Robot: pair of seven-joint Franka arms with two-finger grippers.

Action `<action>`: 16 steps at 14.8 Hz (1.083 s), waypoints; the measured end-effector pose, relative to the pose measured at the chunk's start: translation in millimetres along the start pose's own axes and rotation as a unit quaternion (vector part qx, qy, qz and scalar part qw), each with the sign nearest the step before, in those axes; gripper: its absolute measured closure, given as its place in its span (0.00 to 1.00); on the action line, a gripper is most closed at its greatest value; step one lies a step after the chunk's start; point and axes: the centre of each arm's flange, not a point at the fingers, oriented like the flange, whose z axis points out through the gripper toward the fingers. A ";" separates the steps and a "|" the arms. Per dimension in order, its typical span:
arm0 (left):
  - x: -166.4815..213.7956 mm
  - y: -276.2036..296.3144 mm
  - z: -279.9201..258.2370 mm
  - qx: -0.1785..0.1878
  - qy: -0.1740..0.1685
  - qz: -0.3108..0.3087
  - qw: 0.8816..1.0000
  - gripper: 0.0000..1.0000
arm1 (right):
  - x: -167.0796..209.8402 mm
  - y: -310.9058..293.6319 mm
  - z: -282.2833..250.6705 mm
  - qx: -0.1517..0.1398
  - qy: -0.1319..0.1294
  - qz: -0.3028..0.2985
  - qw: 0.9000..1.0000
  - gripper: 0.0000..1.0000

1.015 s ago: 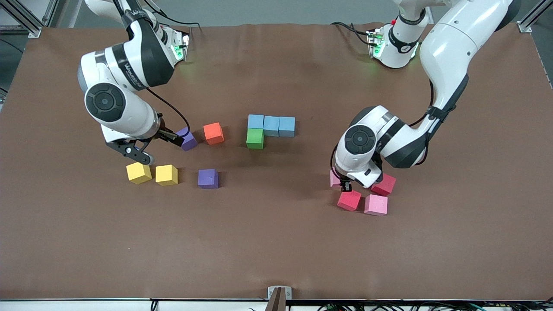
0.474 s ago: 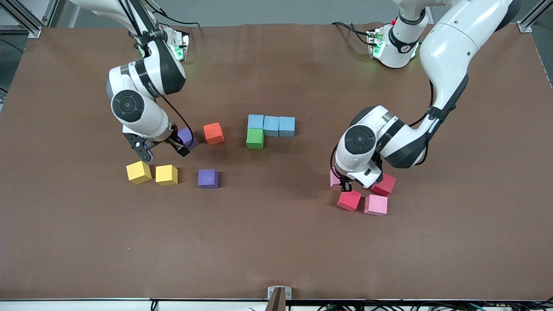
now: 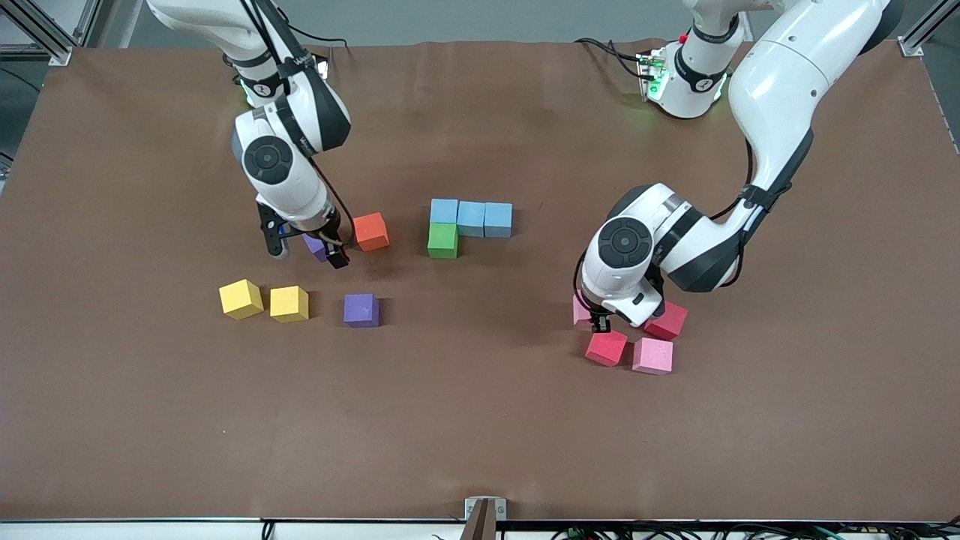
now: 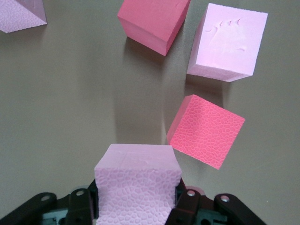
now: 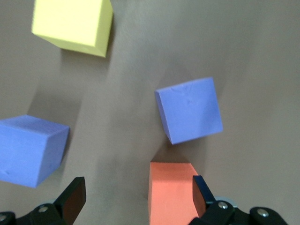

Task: Arrange 11 blocks into digit 3
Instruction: 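Reach the right gripper over to the orange cube, then lower and grasp the orange cube with the right gripper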

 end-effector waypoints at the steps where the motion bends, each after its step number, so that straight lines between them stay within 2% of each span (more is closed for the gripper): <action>1: 0.0 0.0 0.0 0.000 0.000 0.000 1.000 0.44 | -4.6 4.0 5.8 0.005 0.000 0.005 1.000 0.00; 8: -0.9 -1.2 4.1 0.004 0.000 0.001 1.000 0.44 | -44.1 21.2 58.6 -0.007 0.006 0.008 1.000 0.00; 16: -1.1 -1.5 6.2 0.005 0.000 0.001 1.000 0.44 | -53.0 28.3 64.2 -0.021 0.010 -0.001 1.000 0.00</action>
